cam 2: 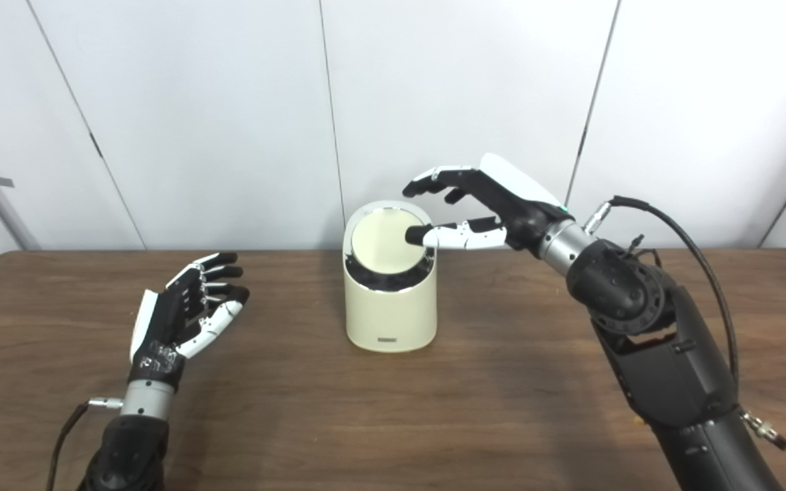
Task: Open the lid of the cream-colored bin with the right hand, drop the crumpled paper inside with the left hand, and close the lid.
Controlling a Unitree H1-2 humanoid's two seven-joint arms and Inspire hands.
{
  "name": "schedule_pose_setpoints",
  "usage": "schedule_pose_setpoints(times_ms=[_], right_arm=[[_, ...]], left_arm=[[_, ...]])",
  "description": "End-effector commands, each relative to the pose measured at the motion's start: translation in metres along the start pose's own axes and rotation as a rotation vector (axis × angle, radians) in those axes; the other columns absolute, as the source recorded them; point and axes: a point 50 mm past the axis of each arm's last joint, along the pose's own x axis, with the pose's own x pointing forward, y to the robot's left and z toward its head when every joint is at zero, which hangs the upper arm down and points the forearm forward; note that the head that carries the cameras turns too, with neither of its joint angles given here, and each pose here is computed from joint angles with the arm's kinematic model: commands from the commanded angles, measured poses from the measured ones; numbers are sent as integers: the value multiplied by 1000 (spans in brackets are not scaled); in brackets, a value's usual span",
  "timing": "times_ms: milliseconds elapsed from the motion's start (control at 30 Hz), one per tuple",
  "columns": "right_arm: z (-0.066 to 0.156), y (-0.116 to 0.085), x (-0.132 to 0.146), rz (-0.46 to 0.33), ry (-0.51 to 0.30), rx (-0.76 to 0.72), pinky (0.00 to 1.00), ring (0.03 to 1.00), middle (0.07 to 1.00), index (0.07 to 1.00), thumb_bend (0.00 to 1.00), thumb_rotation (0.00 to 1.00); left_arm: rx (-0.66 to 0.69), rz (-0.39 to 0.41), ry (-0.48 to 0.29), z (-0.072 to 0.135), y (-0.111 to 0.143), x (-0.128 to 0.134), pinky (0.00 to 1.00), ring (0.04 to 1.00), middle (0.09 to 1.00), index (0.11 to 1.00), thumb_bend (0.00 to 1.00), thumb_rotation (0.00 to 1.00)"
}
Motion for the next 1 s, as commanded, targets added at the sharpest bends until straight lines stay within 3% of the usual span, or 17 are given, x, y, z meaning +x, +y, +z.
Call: schedule_pose_setpoints(times_ms=[0,233,400,567,967], right_arm=[[14,-26,4,-98,-89,-16,781,833,811,763,617,673],[-10,-17,-31,-219,-48,125,748,821,813,769,583,565],[-39,8,-56,-313,-27,255,713,791,817,785,650,630],[-55,35,-79,-384,7,326,665,761,810,798,621,636],[-85,84,-102,-474,155,503,709,778,810,818,634,599]], left_arm=[[5,11,-79,19,4,16,522,636,724,772,648,434],[-3,10,-80,18,4,15,514,634,719,766,655,439],[6,8,-85,17,5,16,516,630,720,768,662,457],[-8,0,-93,16,6,17,516,629,718,769,667,459],[-53,-27,-96,17,2,17,509,633,723,770,668,435]])
